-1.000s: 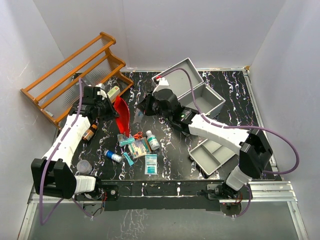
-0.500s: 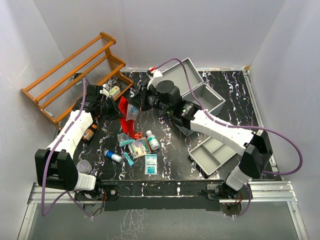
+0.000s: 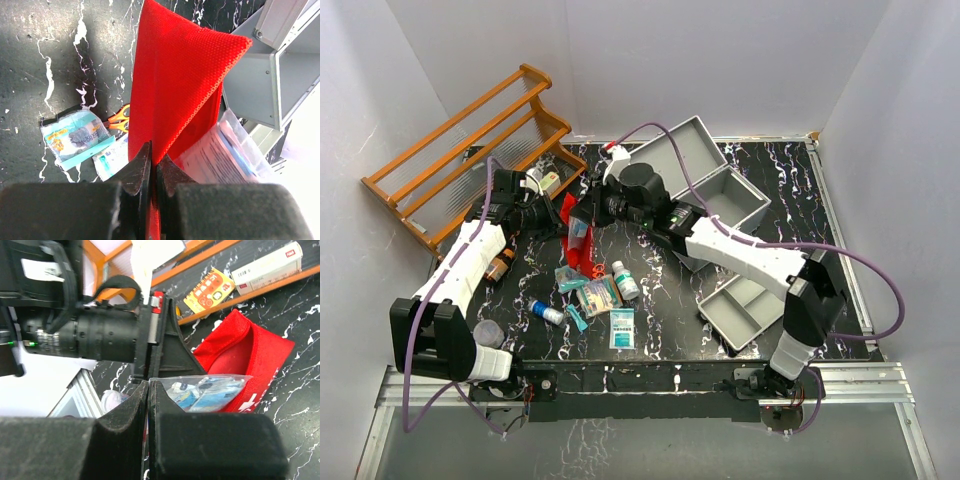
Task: Organize the medicine kit
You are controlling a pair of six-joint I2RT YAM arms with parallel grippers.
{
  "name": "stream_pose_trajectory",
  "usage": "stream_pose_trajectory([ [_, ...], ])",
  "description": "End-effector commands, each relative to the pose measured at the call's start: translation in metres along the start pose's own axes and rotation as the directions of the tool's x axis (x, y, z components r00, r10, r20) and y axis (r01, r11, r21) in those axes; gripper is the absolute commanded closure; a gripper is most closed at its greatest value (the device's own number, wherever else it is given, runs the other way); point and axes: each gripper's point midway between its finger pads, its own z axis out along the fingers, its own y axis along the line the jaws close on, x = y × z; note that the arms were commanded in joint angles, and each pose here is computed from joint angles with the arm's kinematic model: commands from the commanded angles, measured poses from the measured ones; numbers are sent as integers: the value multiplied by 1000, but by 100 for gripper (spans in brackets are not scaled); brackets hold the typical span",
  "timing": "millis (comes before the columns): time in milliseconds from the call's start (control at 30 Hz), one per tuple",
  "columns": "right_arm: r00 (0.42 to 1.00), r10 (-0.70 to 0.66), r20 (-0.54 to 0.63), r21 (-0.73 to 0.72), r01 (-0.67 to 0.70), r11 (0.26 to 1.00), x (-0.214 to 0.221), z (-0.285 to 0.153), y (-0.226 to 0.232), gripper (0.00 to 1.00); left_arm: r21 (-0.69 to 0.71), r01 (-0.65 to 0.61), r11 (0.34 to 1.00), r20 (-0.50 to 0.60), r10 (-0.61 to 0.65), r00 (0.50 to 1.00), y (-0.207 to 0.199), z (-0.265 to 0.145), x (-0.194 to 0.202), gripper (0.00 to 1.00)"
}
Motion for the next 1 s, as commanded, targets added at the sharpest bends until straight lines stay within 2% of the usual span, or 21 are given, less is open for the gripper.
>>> stream_pose_trajectory([
  [0, 999, -42, 31, 15, 42, 999, -9, 9, -3, 100, 45, -22, 999, 7, 22, 1000, -12, -10, -2, 100],
  [67, 999, -46, 15, 60, 45, 997, -3, 14, -15, 100, 46, -23, 999, 5, 23, 1000, -12, -10, -1, 100],
  [167, 999, -40, -10, 138, 41, 990, 1, 16, -28, 81, 49, -27, 998, 12, 27, 1000, -12, -10, -1, 100],
  [267, 999, -37, -31, 191, 42, 981, 3, 18, -36, 71, 46, -34, 998, 18, 33, 999, -11, -9, -2, 100],
  [467, 998, -26, -62, 228, 40, 973, 7, 12, -37, 65, 38, -68, 997, 28, 67, 997, -9, -8, -5, 100],
  [567, 998, 8, -56, 263, 7, 965, 8, 8, -41, 58, 44, -106, 993, 44, 104, 994, -10, -10, -7, 100],
  [667, 998, 34, -54, 207, -22, 978, 9, 8, -30, 46, 54, -146, 988, 69, 142, 987, -12, -13, -11, 100],
  [800, 996, 87, 19, 162, -89, 983, -11, -7, -12, 38, 49, -184, 982, 100, 178, 979, -12, -15, -15, 100],
  [967, 970, 220, 103, 207, -237, 949, -19, -17, -17, 37, 22, -208, 978, 149, 202, 968, -7, -12, -23, 100],
])
